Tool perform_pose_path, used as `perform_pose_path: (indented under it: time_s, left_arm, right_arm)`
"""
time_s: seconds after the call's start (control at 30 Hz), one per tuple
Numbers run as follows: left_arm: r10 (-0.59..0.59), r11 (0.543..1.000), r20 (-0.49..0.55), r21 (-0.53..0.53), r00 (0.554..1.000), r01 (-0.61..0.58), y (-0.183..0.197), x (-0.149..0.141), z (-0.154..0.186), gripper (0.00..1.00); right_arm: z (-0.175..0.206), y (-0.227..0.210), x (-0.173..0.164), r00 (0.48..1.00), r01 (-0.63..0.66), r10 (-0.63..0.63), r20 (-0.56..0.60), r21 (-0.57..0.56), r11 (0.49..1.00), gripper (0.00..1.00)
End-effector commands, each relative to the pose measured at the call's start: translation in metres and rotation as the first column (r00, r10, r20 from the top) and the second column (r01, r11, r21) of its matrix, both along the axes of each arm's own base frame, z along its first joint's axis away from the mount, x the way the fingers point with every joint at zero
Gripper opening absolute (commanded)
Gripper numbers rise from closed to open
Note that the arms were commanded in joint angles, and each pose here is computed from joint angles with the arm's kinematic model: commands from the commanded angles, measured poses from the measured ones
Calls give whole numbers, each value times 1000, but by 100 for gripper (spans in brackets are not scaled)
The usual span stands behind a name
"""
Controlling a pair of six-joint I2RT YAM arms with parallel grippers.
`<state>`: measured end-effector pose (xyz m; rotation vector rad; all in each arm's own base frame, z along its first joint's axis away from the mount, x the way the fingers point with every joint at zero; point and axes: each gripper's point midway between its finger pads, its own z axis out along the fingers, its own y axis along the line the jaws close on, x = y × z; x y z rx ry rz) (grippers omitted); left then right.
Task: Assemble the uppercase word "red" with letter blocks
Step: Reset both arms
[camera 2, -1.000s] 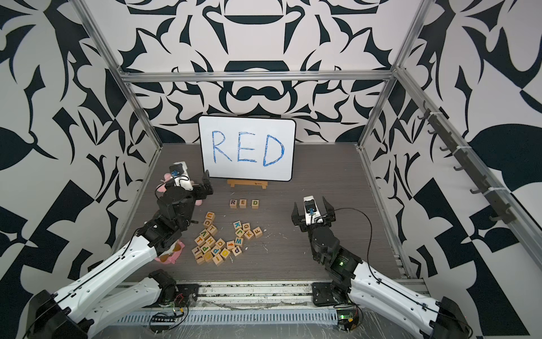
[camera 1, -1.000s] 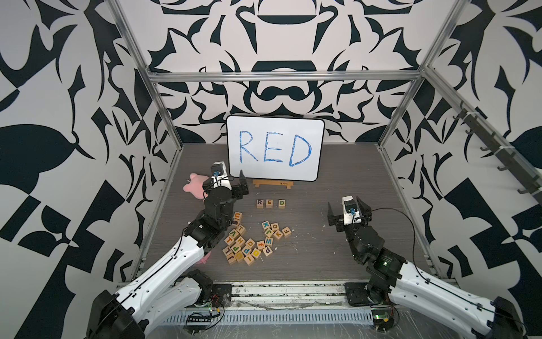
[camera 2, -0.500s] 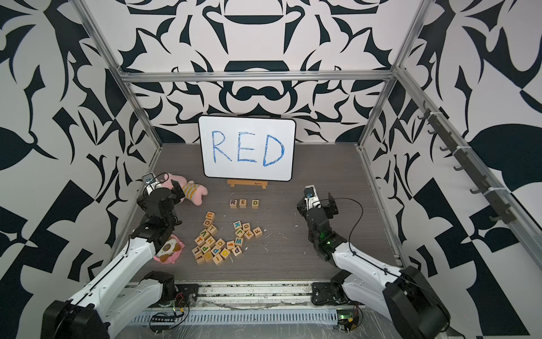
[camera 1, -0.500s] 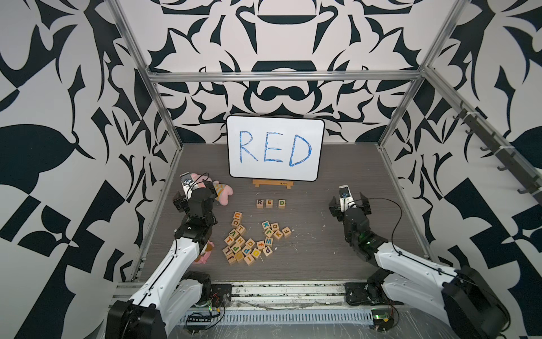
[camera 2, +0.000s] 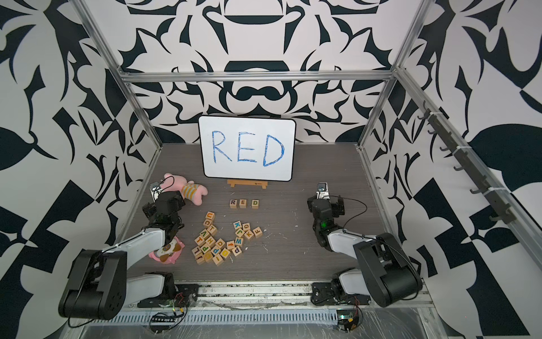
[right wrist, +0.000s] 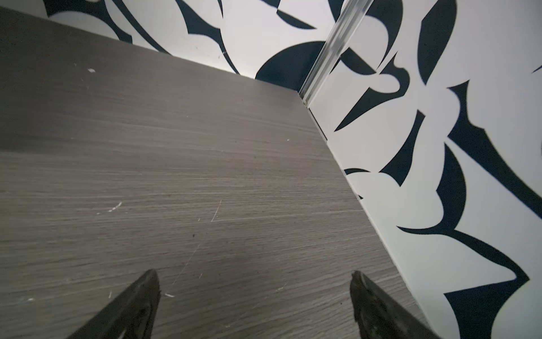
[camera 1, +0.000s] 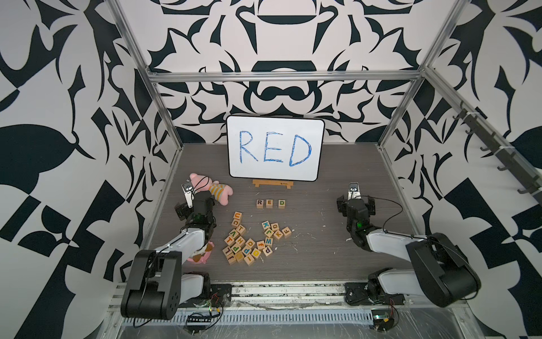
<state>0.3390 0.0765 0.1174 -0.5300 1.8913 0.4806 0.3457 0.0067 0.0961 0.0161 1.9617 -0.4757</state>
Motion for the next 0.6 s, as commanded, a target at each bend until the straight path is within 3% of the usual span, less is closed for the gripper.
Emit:
perform_pose_path:
  time_s: [0.0, 0.1, 0.17, 0.23, 0.4, 0.47, 0.57]
  left_arm:
    - [-35, 999, 63, 18, 997, 34, -1, 13, 6, 99]
    - [-41, 999, 130, 14, 991, 40, -2, 16, 12, 99]
    - [-116, 993, 176, -2, 977, 119, -10, 21, 9, 99]
    - [-170, 985, 155, -15, 973, 175, -15, 28, -3, 99]
    - [-299, 952, 86, -39, 950, 303, -35, 42, -23, 99]
    - [-293, 956, 127, 13, 948, 294, -31, 47, -19, 100]
    - [-282, 956, 77, -58, 956, 287, -30, 45, -27, 99]
  right_arm:
    - [21, 8, 20, 996, -18, 13, 90, 54, 998, 100]
    - [17, 15, 31, 995, -57, 54, 80, 40, 998, 99]
    - [9, 8, 37, 996, -37, 34, 81, 36, 999, 99]
    - [3, -2, 40, 999, -6, 2, 54, 66, 998, 100]
    - [-4, 1, 44, 994, -104, 99, 37, 167, 980, 100]
    - [-4, 1, 44, 994, -105, 100, 36, 172, 980, 100]
    - [-5, 0, 44, 994, -103, 97, 40, 179, 978, 99]
